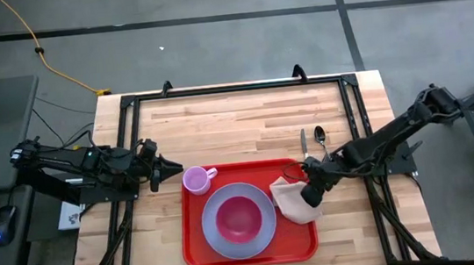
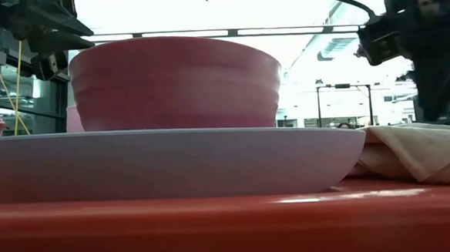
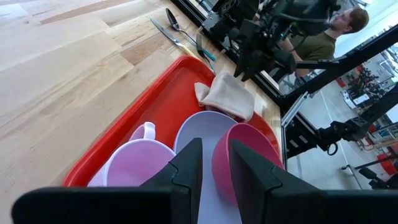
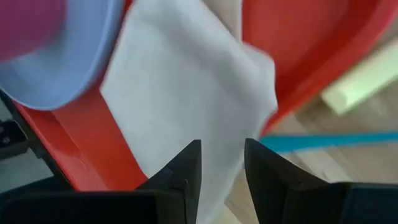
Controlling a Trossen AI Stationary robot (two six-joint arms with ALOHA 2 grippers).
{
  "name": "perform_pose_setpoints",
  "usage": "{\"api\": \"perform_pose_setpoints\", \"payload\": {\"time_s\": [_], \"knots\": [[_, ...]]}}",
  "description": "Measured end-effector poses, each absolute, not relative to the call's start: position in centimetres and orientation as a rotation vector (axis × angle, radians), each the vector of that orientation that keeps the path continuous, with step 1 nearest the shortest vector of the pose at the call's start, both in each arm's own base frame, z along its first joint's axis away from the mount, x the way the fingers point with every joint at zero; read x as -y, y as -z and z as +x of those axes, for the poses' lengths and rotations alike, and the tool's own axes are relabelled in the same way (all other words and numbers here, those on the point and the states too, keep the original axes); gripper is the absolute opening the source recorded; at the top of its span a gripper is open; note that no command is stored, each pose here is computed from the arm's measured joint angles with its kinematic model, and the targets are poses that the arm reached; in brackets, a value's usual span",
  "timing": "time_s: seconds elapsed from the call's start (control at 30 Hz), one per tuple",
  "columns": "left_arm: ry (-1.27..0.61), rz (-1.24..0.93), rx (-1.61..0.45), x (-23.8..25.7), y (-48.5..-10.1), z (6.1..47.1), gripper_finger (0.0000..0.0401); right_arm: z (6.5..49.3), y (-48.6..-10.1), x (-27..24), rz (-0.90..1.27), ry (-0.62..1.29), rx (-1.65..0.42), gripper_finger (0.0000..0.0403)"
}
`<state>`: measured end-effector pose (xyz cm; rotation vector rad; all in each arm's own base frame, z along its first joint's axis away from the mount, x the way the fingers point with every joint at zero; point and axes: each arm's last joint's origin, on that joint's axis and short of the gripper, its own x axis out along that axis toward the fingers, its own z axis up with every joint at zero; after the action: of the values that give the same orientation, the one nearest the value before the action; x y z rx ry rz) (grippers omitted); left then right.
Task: Set up tray
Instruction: Put the brown table napkin on the red serving tray to the right of the purple plate
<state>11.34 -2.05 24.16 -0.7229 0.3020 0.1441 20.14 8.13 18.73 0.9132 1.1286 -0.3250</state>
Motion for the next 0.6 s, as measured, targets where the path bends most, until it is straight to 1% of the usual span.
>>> {"api": "perform_pose_setpoints", "payload": {"time_s": [0.3, 0.6], "knots": [[-0.148, -0.722, -0.301, 2.0, -24.2, 11.3, 0.0111, 19.0, -18.7, -9.6, 0.933, 0.387, -1.133, 0.0099], [-0.146, -0.726, -0.302, 2.0, -24.2, 11.3, 0.0111, 18.2, -18.5, -10.0, 0.893, 0.449, -1.13, 0.0099]]}}
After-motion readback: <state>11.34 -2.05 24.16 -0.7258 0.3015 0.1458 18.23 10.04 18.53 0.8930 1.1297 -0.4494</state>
